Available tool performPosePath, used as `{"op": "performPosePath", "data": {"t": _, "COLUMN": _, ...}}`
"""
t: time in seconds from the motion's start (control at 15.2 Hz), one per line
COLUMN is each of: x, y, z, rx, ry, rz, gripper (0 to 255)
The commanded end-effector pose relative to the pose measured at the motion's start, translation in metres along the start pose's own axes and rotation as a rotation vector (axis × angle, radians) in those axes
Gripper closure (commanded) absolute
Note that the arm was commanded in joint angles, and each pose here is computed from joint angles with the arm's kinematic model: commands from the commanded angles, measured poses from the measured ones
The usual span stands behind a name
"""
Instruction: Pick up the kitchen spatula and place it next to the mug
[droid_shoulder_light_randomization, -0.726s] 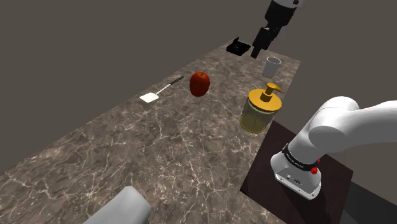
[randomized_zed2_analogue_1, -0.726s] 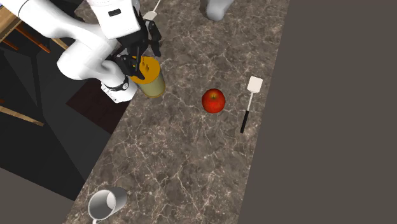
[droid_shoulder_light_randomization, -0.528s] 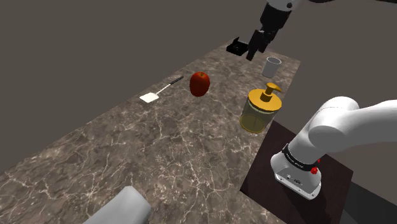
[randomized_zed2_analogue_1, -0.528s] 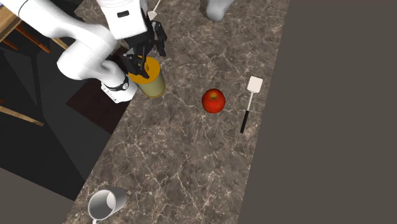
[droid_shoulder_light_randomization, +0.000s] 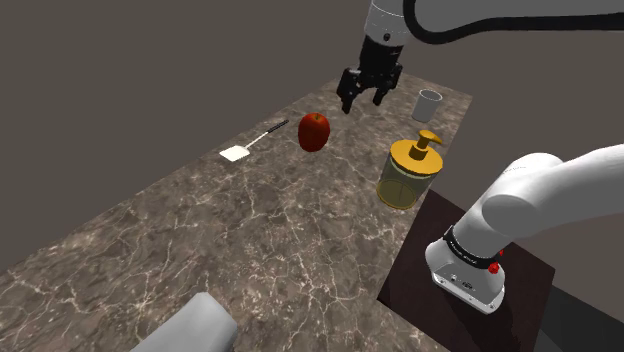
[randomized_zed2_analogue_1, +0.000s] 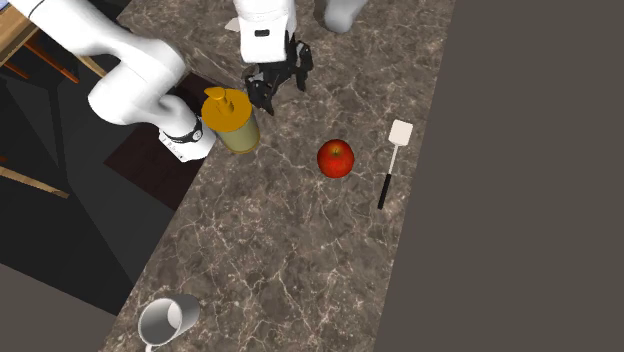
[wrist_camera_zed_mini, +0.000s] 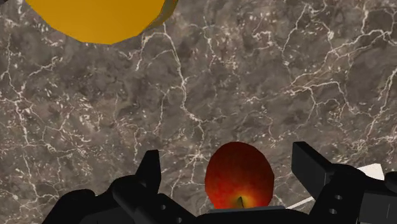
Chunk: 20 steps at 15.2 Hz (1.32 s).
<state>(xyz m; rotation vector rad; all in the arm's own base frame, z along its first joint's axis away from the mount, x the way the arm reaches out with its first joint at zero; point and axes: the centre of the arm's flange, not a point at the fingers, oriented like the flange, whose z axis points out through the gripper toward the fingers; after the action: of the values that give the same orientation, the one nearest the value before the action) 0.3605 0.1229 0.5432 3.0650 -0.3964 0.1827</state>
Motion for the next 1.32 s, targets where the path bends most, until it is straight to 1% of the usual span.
{"op": "performPosePath", "data": {"t": 0.0, "x": 0.010, "y": -0.021, "z": 0.011, "rx": -0.005, "ry": -0.005, "rz": 0.090, "gripper": 0}}
{"op": "performPosePath", "data": {"t": 0.33, "x": 0.041, "y": -0.072, "z": 0.044, "rx": -0.019, "ry": -0.017, "rz": 0.296, "gripper": 0}}
{"op": "performPosePath", "data": {"t": 0.66, "x": 0.082, "y": -0.114, "z": 0.079, "rx": -0.034, "ry": -0.029, "rz": 0.501, "gripper": 0}}
{"op": "performPosePath", "data": {"t": 0.99, "x": 0.130, "y": -0.148, "z": 0.114, "rx": -0.049, "ry": -0.042, "rz": 0.706, "gripper": 0}}
{"op": "performPosePath", "data": {"t": 1.25, "x": 0.172, "y": -0.166, "z": 0.144, "rx": -0.061, "ry": -0.052, "rz": 0.870, "gripper": 0}}
